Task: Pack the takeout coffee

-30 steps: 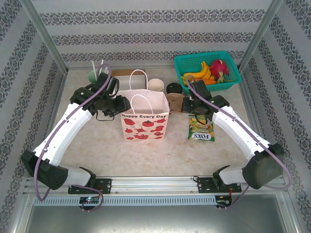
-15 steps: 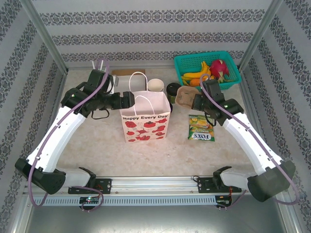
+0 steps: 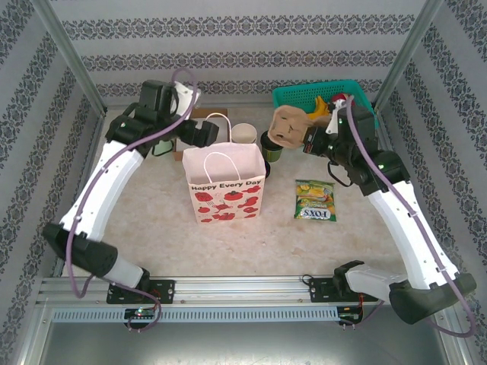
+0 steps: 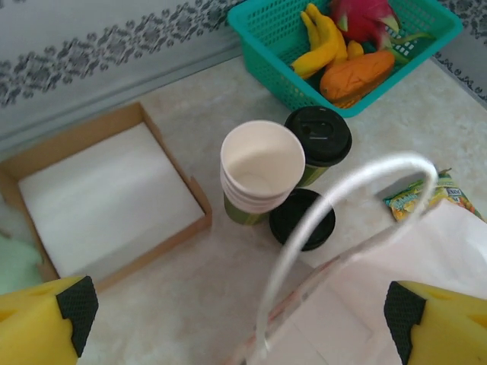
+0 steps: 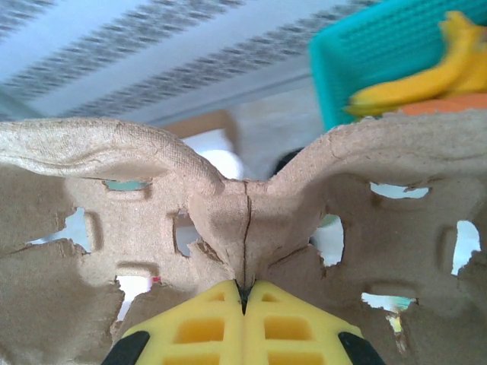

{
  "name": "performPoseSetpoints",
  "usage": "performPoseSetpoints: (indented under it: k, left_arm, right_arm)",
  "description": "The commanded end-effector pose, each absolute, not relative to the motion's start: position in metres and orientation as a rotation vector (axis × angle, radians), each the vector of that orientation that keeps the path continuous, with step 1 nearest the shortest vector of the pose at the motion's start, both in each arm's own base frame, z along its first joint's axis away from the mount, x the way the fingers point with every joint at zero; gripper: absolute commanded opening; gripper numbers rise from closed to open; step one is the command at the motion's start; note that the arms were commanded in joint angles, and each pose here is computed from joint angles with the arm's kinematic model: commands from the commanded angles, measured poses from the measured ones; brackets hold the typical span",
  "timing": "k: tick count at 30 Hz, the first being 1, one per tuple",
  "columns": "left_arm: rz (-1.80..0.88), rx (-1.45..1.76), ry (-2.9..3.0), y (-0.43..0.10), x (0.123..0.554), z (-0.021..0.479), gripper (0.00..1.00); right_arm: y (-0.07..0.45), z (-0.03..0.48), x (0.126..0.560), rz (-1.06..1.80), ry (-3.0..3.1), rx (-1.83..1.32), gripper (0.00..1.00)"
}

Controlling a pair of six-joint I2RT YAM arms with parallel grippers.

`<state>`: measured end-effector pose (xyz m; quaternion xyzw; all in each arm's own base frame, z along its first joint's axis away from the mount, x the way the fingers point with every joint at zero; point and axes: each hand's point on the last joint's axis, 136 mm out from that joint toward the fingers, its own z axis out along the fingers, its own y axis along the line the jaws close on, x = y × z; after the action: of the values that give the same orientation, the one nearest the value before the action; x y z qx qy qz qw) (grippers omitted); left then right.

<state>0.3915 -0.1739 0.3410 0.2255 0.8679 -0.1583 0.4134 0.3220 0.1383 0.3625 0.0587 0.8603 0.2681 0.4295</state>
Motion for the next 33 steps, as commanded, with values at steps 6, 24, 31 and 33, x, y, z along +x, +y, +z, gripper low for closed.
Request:
performPoseSetpoints:
  k: [6, 24, 31, 33]
  left_arm:
    - [-0.515, 0.756, 2.101, -0.198, 0.416, 0.352, 0.63]
    - [-0.569, 0.722, 2.180, -0.203, 0.425, 0.333, 0.00]
    - [-0.568, 0.697, 2.190, -0.201, 0.428, 0.332, 0.05]
    - [-0.568, 0.681, 2.191, -0.199, 0.429, 0.333, 0.07]
  right_arm:
    - [0.236, 0.412, 0.306, 1.198, 2.147, -0.080, 0.00]
    - [0.325, 0.378, 0.300, 1.585, 2.253, -0.125, 0.00]
    - [0.321, 0.351, 0.298, 1.572, 2.327, -0.092, 0.00]
    - [0.320, 0.343, 0.297, 1.561, 2.348, -0.088, 0.00]
